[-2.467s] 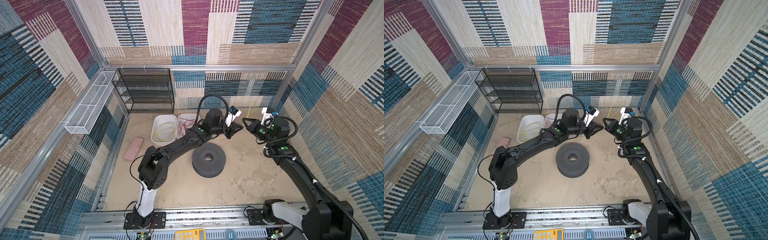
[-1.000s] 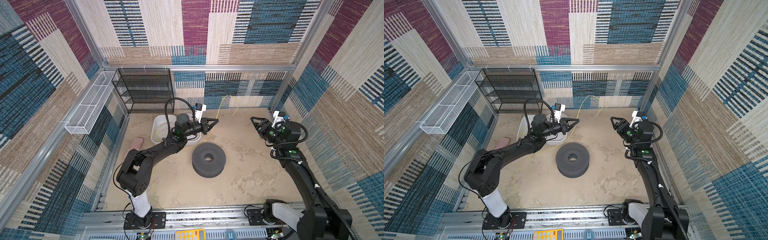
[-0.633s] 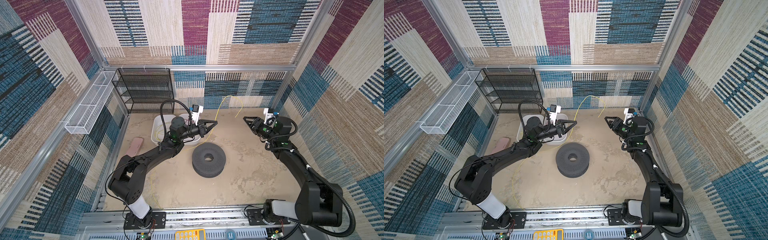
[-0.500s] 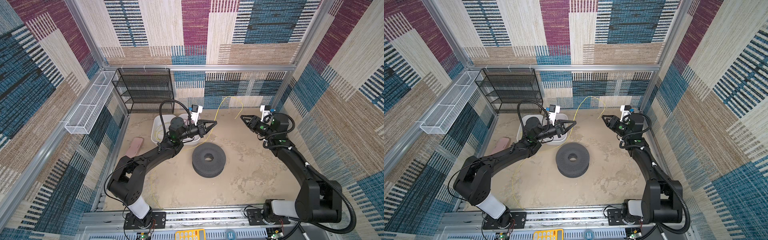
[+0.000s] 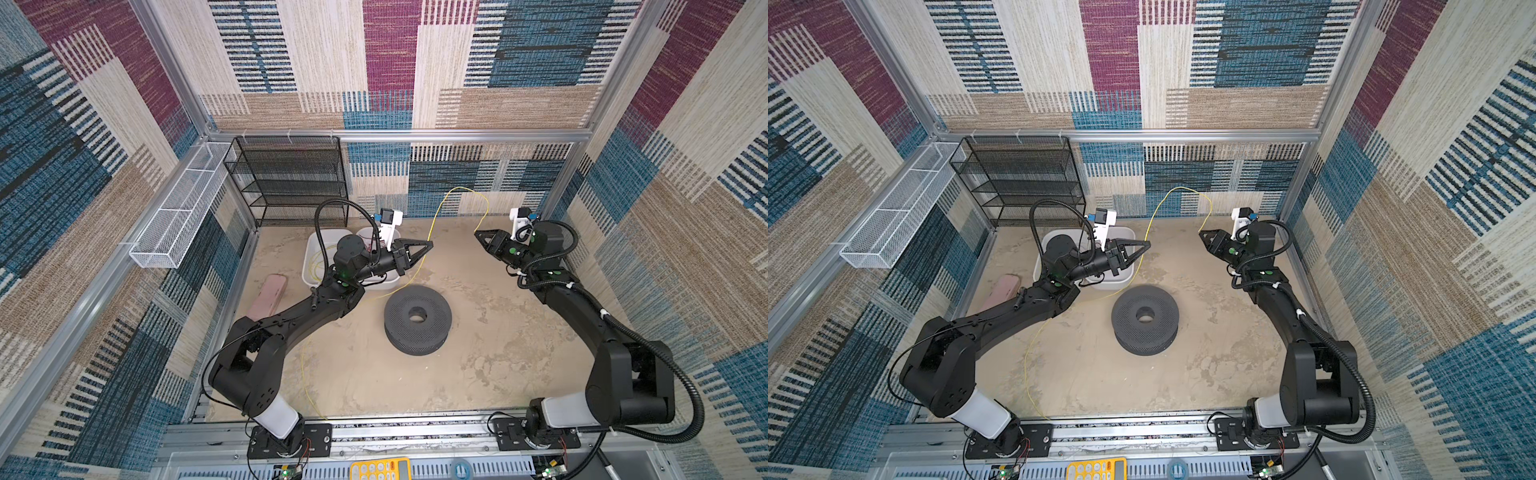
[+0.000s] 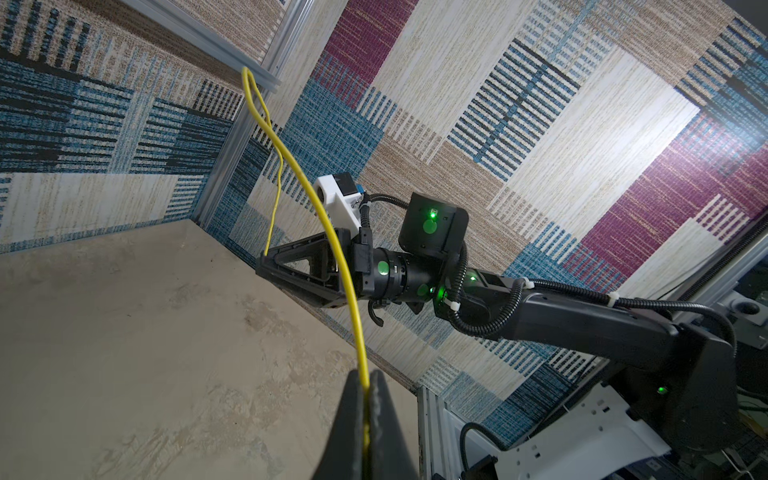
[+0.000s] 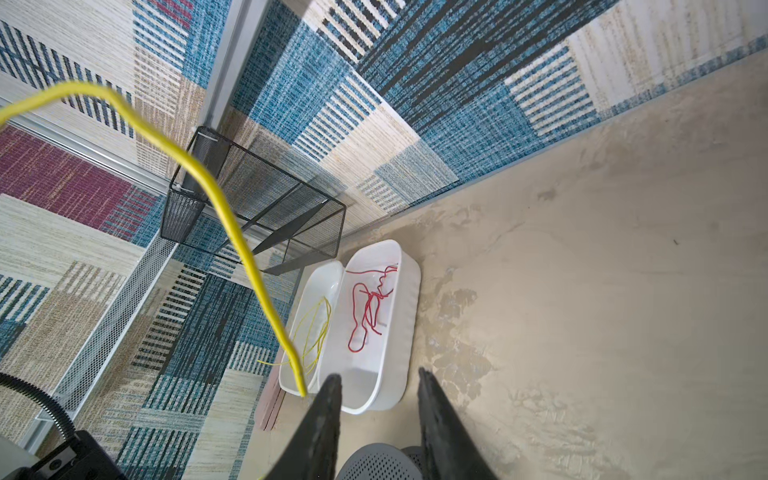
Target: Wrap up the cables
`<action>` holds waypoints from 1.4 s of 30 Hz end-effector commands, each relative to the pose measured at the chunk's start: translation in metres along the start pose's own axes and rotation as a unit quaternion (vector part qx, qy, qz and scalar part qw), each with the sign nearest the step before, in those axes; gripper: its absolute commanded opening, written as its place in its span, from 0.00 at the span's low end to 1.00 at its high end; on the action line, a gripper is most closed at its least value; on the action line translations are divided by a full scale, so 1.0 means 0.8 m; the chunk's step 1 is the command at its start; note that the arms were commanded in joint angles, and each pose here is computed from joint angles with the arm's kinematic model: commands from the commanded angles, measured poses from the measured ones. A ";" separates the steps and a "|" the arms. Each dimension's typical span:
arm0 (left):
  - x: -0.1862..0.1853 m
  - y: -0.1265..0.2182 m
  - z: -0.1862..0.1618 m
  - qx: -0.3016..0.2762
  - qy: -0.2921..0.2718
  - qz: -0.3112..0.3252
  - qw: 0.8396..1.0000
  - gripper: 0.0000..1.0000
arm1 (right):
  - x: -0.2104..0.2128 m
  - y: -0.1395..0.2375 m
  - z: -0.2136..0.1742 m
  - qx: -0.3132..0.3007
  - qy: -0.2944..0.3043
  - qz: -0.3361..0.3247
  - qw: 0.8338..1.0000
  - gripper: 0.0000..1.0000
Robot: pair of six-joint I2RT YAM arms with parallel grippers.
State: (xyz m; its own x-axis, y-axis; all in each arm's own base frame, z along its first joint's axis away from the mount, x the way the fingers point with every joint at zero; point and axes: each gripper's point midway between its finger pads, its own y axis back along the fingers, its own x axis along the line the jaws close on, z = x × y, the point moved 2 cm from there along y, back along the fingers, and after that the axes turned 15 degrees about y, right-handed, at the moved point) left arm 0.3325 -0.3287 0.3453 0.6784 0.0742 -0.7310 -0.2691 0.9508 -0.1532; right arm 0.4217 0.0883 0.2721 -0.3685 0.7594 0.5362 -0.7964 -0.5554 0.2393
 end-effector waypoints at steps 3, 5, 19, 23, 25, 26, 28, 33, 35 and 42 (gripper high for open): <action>-0.010 0.001 0.003 -0.005 -0.006 -0.019 1.000 0.00 | 0.014 0.001 0.006 -0.006 0.024 0.017 1.000 0.33; -0.010 0.000 0.003 -0.005 -0.005 -0.019 1.000 0.00 | 0.016 0.001 0.005 -0.002 0.027 0.021 0.999 0.32; -0.013 -0.002 0.005 -0.007 -0.006 -0.022 1.000 0.00 | 0.024 0.002 0.010 -0.003 0.033 0.023 0.999 0.22; -0.011 -0.002 0.006 -0.008 -0.008 -0.020 1.000 0.00 | 0.019 0.011 0.000 -0.005 0.028 0.006 1.000 0.20; -0.010 -0.002 0.007 -0.010 -0.008 -0.019 1.000 0.00 | 0.017 0.015 -0.007 -0.005 0.025 -0.001 1.000 0.19; -0.011 -0.003 0.008 -0.010 -0.010 -0.019 1.000 0.00 | 0.016 0.017 -0.011 -0.003 0.024 -0.001 1.000 0.19; -0.010 -0.003 0.008 -0.010 -0.011 -0.017 1.000 0.00 | 0.013 0.020 -0.020 0.001 0.021 -0.003 1.000 0.19; -0.008 -0.004 0.007 -0.009 -0.011 -0.014 1.000 0.00 | 0.016 0.029 -0.017 -0.003 0.036 -0.013 0.999 0.27; -0.006 -0.003 0.006 -0.010 -0.007 -0.014 1.000 0.00 | 0.020 0.032 -0.010 -0.008 0.044 -0.014 0.999 0.29; -0.006 -0.003 0.005 -0.010 -0.003 -0.018 1.000 0.00 | 0.030 0.026 0.008 -0.015 0.057 -0.006 0.998 0.32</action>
State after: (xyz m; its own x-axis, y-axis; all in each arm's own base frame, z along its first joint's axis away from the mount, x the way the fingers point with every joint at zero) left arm 0.3354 -0.3308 0.3429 0.6641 0.0683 -0.7446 -0.2734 0.9491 -0.1567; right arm 0.3944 0.0928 0.2887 -0.4007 0.7910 0.4623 -0.8067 -0.5438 0.2314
